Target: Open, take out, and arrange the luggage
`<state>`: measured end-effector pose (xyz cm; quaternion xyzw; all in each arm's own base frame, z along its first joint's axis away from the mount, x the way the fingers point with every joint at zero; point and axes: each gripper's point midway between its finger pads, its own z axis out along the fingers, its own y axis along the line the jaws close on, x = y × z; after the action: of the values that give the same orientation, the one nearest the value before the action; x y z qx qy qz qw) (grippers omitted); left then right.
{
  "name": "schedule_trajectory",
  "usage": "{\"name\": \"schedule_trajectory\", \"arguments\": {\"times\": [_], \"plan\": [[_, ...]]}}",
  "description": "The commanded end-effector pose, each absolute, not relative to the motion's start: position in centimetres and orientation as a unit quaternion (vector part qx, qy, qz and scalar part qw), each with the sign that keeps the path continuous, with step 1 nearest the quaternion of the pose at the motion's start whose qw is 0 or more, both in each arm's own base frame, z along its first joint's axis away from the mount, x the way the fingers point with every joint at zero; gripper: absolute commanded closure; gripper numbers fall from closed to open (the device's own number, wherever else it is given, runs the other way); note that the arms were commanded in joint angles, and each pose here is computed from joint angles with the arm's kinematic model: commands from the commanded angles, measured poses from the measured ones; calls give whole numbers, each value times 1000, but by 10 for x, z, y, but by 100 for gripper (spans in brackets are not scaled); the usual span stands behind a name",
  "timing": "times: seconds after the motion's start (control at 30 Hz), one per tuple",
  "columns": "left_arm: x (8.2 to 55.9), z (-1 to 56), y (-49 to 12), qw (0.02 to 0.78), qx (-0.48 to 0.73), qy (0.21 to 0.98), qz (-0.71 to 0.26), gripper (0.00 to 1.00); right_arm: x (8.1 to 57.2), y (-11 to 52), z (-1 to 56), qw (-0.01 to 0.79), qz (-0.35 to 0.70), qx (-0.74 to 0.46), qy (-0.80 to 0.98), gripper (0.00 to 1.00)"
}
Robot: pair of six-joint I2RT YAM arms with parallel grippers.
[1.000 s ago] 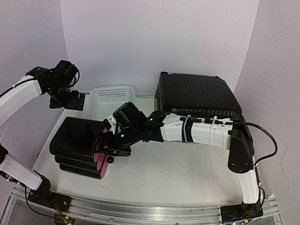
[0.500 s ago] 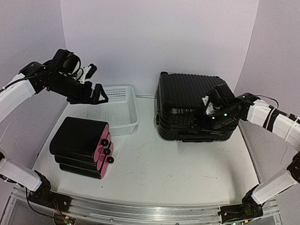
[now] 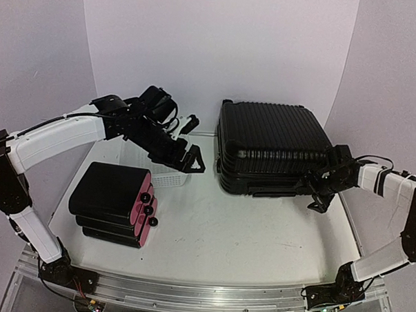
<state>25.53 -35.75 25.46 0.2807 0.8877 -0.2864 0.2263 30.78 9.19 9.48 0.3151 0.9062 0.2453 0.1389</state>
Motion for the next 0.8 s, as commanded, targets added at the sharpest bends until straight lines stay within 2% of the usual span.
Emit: {"name": "schedule_trajectory", "arguments": {"times": [0.0,0.23,0.33,0.53,0.77], "plan": [[259,287,-375,265,290,864,-315,3,348,91,110,196,298,440,824,10],[253,278,-362,265,286,871,-300,2,351,95,100,245,271,520,772,15],[251,273,-354,267,280,875,-291,2,347,99,88,257,256,555,749,21],[242,277,-340,276,273,874,-292,2,360,109,81,303,241,558,734,23],[231,278,-324,283,267,874,-293,2,382,130,55,311,270,567,713,26]]}}
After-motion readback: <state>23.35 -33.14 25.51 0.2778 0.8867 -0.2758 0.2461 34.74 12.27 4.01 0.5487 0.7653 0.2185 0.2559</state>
